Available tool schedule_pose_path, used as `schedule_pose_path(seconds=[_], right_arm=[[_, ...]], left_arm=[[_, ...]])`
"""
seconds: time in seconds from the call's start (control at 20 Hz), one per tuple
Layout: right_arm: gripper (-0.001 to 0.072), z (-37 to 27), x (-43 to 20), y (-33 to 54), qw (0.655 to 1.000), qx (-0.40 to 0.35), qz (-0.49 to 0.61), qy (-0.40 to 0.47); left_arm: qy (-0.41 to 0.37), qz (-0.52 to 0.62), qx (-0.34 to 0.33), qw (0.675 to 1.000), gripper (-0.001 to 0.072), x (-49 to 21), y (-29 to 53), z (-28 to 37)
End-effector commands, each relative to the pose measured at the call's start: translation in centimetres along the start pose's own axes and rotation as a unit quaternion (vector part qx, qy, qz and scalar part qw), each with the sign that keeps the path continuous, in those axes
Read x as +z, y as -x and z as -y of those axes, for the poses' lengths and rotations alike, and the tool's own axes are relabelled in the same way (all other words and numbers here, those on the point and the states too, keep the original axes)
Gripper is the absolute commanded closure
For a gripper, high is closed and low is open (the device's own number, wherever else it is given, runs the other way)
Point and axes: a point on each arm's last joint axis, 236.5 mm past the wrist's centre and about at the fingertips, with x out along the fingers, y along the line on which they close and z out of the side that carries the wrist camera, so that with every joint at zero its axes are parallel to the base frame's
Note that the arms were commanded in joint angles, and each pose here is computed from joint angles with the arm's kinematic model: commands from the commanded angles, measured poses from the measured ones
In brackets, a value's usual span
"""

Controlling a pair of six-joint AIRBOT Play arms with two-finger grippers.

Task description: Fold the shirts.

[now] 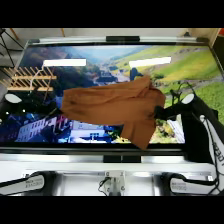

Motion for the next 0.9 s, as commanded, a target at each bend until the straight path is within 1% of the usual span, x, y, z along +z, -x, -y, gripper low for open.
schedule_pose_path(seconds=[0.0, 0.05, 0.1, 0.15, 0.2, 0.25, 0.35, 0.4, 0.45, 0.5, 0.55, 0.6, 0.7, 0.75, 0.85], right_arm=[[0.0631, -4.6, 5.3, 8.2, 0.986, 0.012, 0.129, 0.104], [0.0631, -6.8, 7.3, 13.0, 0.971, 0.013, 0.192, 0.139], [0.0631, -9.5, 9.0, 19.3, 0.946, 0.012, 0.271, 0.177], [0.0631, -12.2, 9.7, 25.9, 0.914, 0.01, 0.348, 0.21], [0.0631, -15.1, 9.4, 33.4, 0.869, 0.007, 0.433, 0.24], [0.0631, -17.7, 7.8, 40.8, 0.817, 0.003, 0.512, 0.266], [0.0631, -20.5, 2.6, 51.6, 0.727, -0.02, 0.62, 0.295], [0.0631, -21.1, -0.6, 55.6, 0.689, -0.038, 0.657, 0.302], [0.0631, -21.2, -3.7, 58.4, 0.663, -0.05, 0.683, 0.302], [0.0631, -21.1, -6.3, 60.1, 0.648, -0.055, 0.7, 0.295], [0.0631, -20.8, -8.7, 61.4, 0.638, -0.057, 0.714, 0.284], [0.0631, -20.5, -10.4, 61.9, 0.635, -0.054, 0.72, 0.274], [0.0631, -20.3, -12.8, 62.2, 0.635, -0.051, 0.722, 0.269], [0.0631, -20.2, -13.1, 61.7, 0.642, -0.053, 0.715, 0.271], [0.0631, -19.4, -12.4, 59.8, 0.672, -0.065, 0.686, 0.272]], left_arm=[[-0.08, 0.114, -0.011, 0.99, 0.0674, 5.2, 7.5, 5.6], [-0.127, 0.174, -0.015, 0.976, 0.0674, 7.0, 12.0, 8.8], [-0.179, 0.249, -0.019, 0.952, 0.0675, 8.3, 18.0, 12.9], [-0.221, 0.328, -0.024, 0.918, 0.0674, 8.6, 24.4, 17.0], [-0.263, 0.418, -0.031, 0.869, 0.0674, 7.8, 31.8, 21.5], [-0.295, 0.5, -0.037, 0.813, 0.0674, 5.6, 38.7, 25.4], [-0.337, 0.637, -0.045, 0.692, 0.0674, -1.9, 50.8, 30.9], [-0.342, 0.678, -0.053, 0.649, 0.0674, -5.7, 54.4, 32.2], [-0.34, 0.705, -0.066, 0.618, 0.0674, -9.4, 56.8, 33.0], [-0.337, 0.719, -0.074, 0.604, 0.0674, -12.3, 58.0, 33.2], [-0.331, 0.723, -0.078, 0.601, 0.0674, -14.6, 58.5, 33.1], [-0.323, 0.721, -0.077, 0.608, 0.0674, -16.0, 58.4, 32.6], [-0.302, 0.709, -0.067, 0.634, 0.0674, -16.9, 57.5, 31.4], [-0.299, 0.7, -0.054, 0.647, 0.0674, -16.7, 56.8, 30.8], [-0.293, 0.672, -0.031, 0.679, 0.0674, -15.2, 54.8, 29.6]])
